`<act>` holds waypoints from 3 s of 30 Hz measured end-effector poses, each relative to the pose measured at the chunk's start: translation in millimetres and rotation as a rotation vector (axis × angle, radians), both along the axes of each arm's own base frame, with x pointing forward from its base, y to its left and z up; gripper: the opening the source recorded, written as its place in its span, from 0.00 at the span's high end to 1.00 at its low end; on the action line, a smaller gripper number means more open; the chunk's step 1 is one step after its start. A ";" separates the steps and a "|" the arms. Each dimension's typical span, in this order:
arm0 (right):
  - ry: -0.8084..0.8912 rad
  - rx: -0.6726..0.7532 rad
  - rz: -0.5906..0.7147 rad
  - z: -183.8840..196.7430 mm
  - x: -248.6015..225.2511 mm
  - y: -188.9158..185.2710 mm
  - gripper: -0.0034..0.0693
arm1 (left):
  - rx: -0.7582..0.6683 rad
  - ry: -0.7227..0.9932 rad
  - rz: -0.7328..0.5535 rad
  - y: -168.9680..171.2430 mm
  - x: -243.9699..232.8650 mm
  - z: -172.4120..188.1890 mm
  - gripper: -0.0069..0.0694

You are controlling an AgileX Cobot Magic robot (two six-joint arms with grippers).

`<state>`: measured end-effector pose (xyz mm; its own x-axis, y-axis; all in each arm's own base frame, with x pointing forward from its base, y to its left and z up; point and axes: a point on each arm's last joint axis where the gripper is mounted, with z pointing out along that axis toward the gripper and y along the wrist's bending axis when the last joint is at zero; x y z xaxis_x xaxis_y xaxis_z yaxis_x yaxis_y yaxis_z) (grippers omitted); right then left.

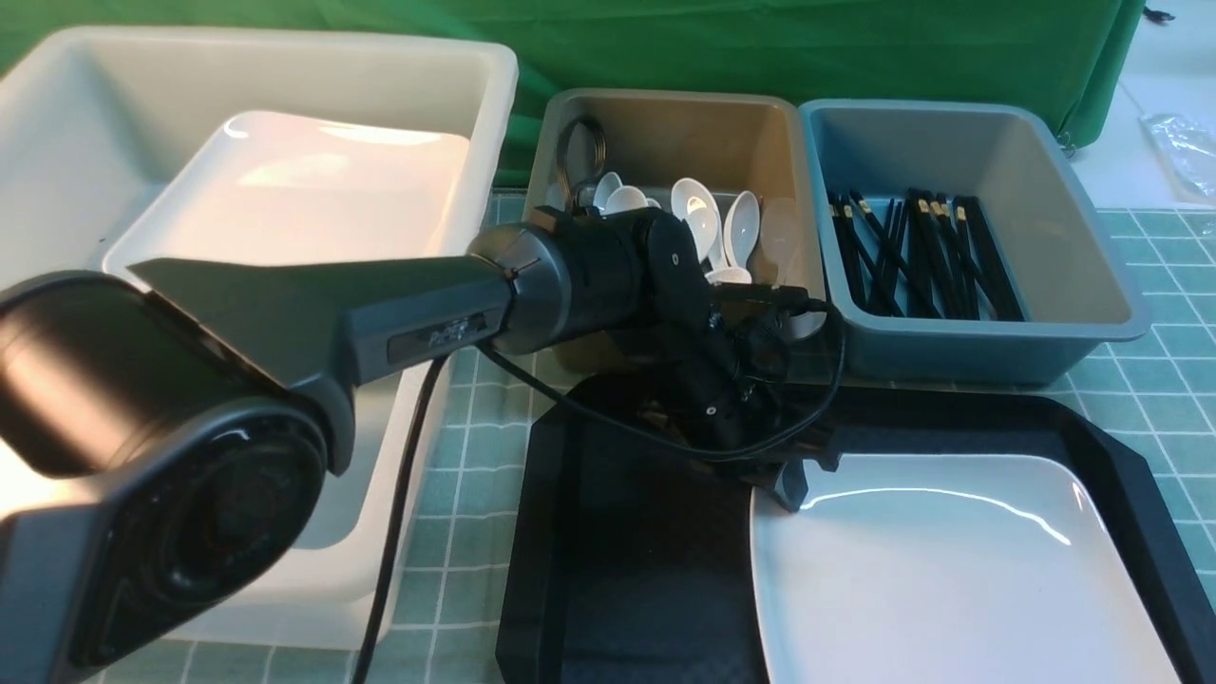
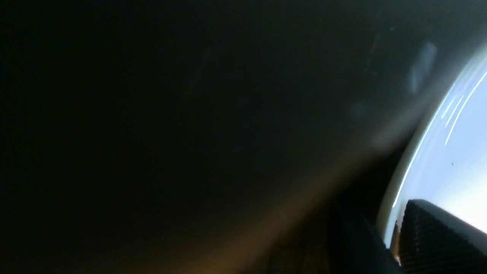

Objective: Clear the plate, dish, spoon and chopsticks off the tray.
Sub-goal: Use the left arm to grab a plate from the dinner plate, then use the left arm to put the plate into the large storage box on the left

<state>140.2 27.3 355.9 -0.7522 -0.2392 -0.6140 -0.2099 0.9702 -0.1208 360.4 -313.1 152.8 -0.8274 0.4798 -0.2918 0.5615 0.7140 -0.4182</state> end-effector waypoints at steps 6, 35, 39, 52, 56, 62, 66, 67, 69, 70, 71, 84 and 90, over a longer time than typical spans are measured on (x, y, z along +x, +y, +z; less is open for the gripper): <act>-0.007 -0.006 -0.001 0.4 0.5 -0.5 0.61 | -0.017 0.036 -0.031 -0.5 -6.2 23.5 0.77; -0.015 -0.027 -0.003 0.8 1.1 -2.1 0.61 | -0.087 -0.351 0.090 69.9 -1.5 230.7 0.88; -0.033 -0.023 0.001 1.8 2.3 -1.6 0.61 | -0.199 -0.351 0.179 110.4 10.1 263.8 0.88; -0.056 -0.019 0.007 3.2 3.9 -0.9 0.61 | -0.319 -0.352 0.493 258.2 41.3 290.2 0.88; -0.058 -0.024 0.006 3.3 4.0 -1.3 0.61 | -0.351 -0.386 0.604 306.1 37.1 302.0 0.87; -0.059 -0.025 0.006 3.4 4.1 -1.4 0.61 | -0.337 -0.446 0.783 378.9 22.7 313.0 0.87; -0.059 -0.028 0.009 3.4 4.1 -1.4 0.61 | -0.297 -0.465 0.862 409.0 16.4 312.0 0.87; -0.059 -0.028 0.009 3.4 4.1 -1.4 0.61 | -0.278 -0.467 0.883 415.9 14.9 311.1 0.87; -0.059 -0.029 0.010 3.4 4.1 -1.4 0.61 | -0.224 -0.470 0.927 428.1 12.1 308.5 0.87; -0.059 -0.029 0.010 3.4 4.1 -1.4 0.61 | -0.214 -0.470 0.935 430.1 11.6 308.0 0.87; -0.059 -0.029 0.010 3.4 4.1 -1.4 0.61 | -0.181 -0.466 0.956 434.9 10.7 305.9 0.87; -0.059 -0.030 0.010 3.4 4.1 -1.5 0.61 | -0.176 -0.257 1.112 451.2 30.1 223.7 0.87; -0.071 -0.027 0.012 4.1 4.9 -1.1 0.61 | -0.224 -0.307 1.195 445.5 46.8 194.3 0.87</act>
